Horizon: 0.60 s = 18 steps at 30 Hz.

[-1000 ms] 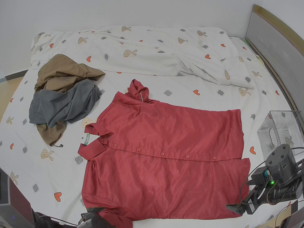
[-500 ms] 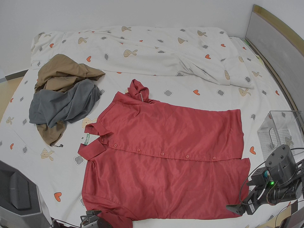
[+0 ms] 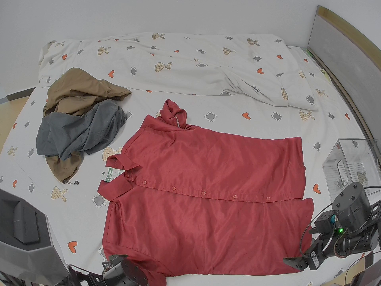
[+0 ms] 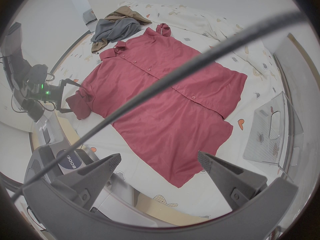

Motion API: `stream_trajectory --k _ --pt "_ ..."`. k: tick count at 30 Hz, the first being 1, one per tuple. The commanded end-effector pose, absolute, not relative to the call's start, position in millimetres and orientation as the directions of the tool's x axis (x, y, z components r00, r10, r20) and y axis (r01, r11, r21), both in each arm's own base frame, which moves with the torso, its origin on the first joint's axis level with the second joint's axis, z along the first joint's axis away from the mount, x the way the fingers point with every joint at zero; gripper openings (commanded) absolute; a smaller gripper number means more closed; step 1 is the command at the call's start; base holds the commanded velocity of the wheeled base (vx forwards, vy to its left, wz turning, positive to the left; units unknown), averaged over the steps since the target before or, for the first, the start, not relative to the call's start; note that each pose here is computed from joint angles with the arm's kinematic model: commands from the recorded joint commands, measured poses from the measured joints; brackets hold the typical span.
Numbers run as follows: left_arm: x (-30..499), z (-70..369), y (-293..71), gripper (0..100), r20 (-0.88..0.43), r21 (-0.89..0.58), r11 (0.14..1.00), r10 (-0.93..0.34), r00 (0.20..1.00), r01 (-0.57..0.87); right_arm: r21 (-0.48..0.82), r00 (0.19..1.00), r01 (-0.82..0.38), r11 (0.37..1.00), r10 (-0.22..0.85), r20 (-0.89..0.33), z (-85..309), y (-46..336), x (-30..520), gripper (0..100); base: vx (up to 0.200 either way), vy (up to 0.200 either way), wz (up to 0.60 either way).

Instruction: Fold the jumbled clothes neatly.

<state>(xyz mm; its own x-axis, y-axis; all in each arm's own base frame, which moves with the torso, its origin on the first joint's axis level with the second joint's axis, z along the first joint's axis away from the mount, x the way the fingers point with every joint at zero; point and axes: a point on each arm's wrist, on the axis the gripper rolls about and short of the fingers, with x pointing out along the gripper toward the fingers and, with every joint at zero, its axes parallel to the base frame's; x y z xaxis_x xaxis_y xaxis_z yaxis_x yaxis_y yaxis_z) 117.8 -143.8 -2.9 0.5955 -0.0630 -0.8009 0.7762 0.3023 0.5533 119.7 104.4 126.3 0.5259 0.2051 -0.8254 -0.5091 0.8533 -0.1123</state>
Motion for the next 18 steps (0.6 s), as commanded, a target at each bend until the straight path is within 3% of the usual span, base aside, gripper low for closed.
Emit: stream_trajectory --k 1,18 --pt "120.6 -2.9 -144.9 0 -0.798 0.555 0.311 -0.062 0.599 0.772 -0.114 0.524 -0.508 0.854 0.202 -0.827 125.6 104.4 120.0 100 0.000 0.000 0.00" --pt "114.9 2.1 -139.2 0 -0.779 0.523 0.351 -0.171 0.603 0.776 -0.119 0.513 -0.506 0.854 0.187 -0.838 120.7 100.0 117.0 100 0.000 0.000 0.00"
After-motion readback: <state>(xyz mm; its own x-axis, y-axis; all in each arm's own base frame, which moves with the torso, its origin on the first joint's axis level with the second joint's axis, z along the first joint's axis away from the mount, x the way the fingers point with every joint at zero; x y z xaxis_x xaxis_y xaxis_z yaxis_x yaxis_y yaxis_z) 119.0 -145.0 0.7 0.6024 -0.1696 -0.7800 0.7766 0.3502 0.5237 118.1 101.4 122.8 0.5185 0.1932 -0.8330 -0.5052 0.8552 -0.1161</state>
